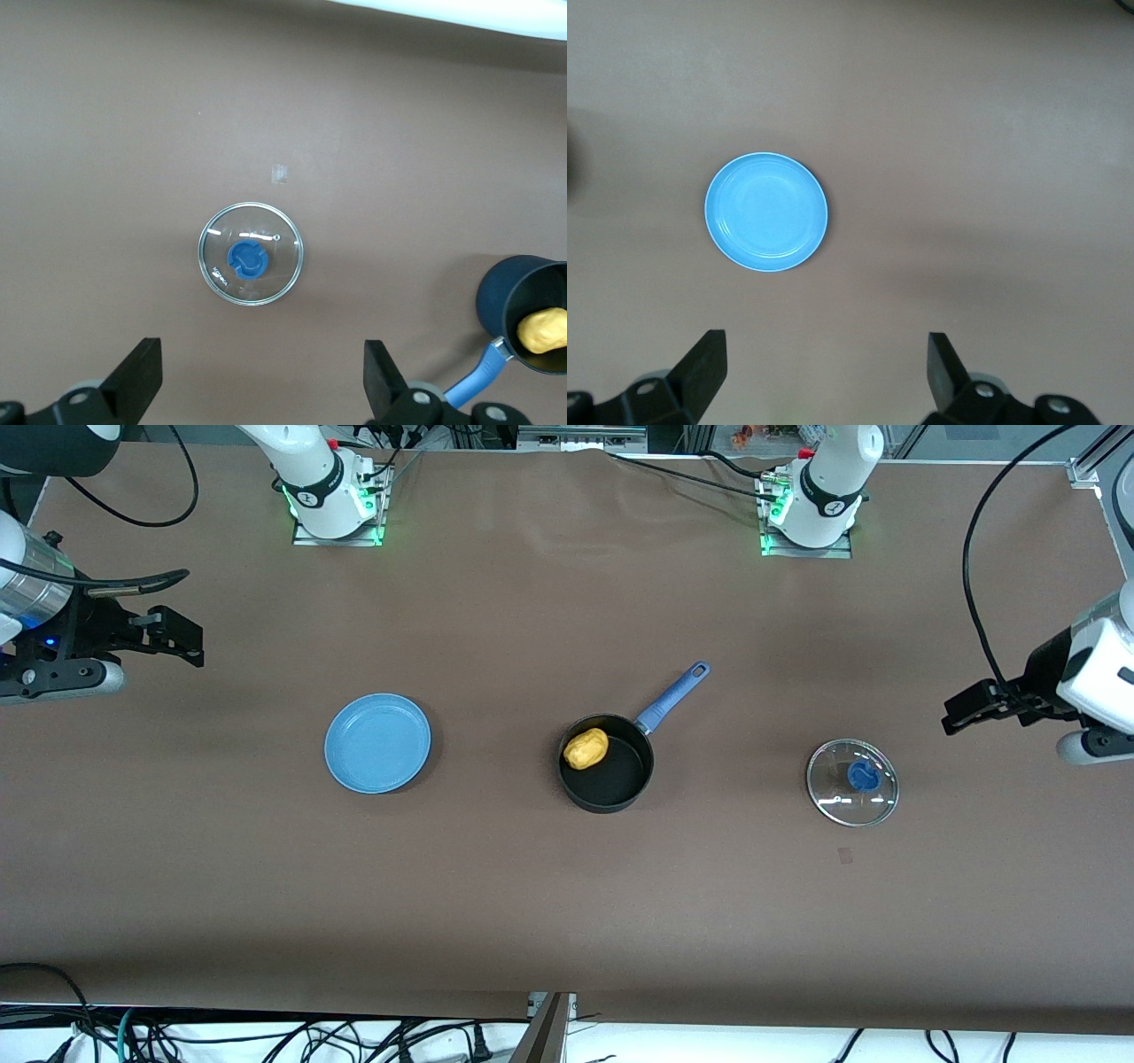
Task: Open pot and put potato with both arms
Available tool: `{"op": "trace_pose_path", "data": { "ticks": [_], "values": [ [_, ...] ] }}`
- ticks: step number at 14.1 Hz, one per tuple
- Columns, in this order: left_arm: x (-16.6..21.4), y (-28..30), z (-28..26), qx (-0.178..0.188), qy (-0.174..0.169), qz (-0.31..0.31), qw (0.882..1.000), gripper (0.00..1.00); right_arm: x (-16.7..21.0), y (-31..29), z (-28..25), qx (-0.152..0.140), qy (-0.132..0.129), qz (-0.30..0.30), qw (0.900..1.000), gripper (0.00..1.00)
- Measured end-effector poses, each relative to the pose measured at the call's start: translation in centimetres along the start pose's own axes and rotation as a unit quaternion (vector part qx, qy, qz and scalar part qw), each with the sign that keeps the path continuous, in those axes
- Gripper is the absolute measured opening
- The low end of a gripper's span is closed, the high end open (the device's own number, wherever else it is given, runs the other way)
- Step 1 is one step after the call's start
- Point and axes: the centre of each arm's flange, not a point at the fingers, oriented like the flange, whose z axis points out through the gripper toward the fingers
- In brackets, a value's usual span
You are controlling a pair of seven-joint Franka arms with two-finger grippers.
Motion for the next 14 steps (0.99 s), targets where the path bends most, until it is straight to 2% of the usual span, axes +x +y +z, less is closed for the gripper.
{"op": "trace_pose_path", "data": {
  "ticks": [3,7,14],
  "values": [
    [-1.7,0.5,-1.7,0.001,0.004,0.001,1.0,1.0,0.0,0.0,0.0,0.0,0.0,0.0,1.0,1.0],
    [-3.3,-2.1,-2.6,-0.01,0.0,-0.01,1.0,1.0,0.0,0.0,0.0,0.0,0.0,0.0,1.0,1.0],
    [-4.0,-3.8,-2.7,-0.007,-0.002,-0.007,1.0,1.0,0.0,0.0,0.0,0.0,0.0,0.0,1.0,1.0]
  ]
}}
